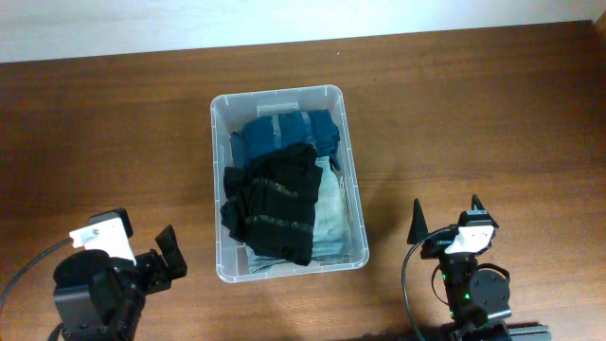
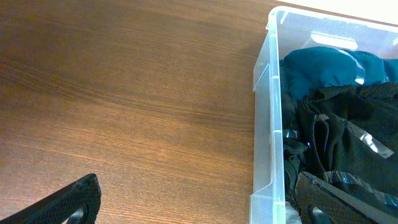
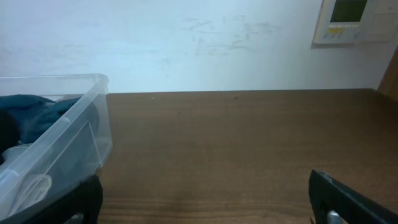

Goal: Pack container

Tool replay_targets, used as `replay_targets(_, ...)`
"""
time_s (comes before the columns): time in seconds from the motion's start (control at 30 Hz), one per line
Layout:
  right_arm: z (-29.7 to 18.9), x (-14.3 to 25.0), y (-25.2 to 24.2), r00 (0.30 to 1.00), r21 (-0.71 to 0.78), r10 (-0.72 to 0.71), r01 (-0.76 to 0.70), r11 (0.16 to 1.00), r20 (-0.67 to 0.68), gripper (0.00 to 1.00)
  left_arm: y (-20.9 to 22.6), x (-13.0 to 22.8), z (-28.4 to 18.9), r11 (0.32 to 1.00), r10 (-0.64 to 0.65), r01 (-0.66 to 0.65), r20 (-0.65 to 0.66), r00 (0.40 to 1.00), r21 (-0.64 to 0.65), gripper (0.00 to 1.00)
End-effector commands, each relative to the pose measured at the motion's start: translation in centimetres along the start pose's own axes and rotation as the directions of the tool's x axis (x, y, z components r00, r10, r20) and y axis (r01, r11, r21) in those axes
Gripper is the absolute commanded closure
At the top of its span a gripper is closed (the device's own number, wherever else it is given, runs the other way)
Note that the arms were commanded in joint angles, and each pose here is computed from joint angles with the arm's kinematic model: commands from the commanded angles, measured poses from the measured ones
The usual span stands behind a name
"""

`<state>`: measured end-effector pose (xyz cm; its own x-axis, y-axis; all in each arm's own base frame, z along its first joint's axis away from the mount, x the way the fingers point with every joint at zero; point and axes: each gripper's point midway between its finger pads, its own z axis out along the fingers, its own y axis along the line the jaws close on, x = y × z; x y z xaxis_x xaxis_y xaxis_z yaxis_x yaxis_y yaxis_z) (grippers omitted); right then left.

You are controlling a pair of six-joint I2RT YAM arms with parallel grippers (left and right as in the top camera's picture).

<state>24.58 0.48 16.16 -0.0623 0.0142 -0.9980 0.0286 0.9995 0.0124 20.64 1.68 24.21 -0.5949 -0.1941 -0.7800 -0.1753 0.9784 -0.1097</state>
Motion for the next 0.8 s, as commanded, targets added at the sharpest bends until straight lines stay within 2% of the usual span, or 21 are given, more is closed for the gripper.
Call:
replay_targets(0.0, 0.0, 0.21, -0.2, 1.0, 0.009, -0.018, 0.018, 1.0, 0.0, 0.02, -0.17, 0.14, 0.01, 1.0, 0.015, -0.015, -0.002, 1.0, 0.01, 0.01)
replay_targets(0.67, 0.0, 0.21, -0.2, 1.0, 0.009, -0.018, 0.018, 1.0, 0.0, 0.01, -0.17, 0.14, 0.01, 1.0, 0.015, -0.015, -0.002, 1.0, 0.01, 0.01)
replay_targets(0.77, 0.0, 0.21, -0.2, 1.0, 0.009, -0.018, 0.018, 1.0, 0.0, 0.02, -1.12, 0.22, -0.37, 0.998, 0.043, -0.043, 0.009, 0.999, 0.048, 0.01)
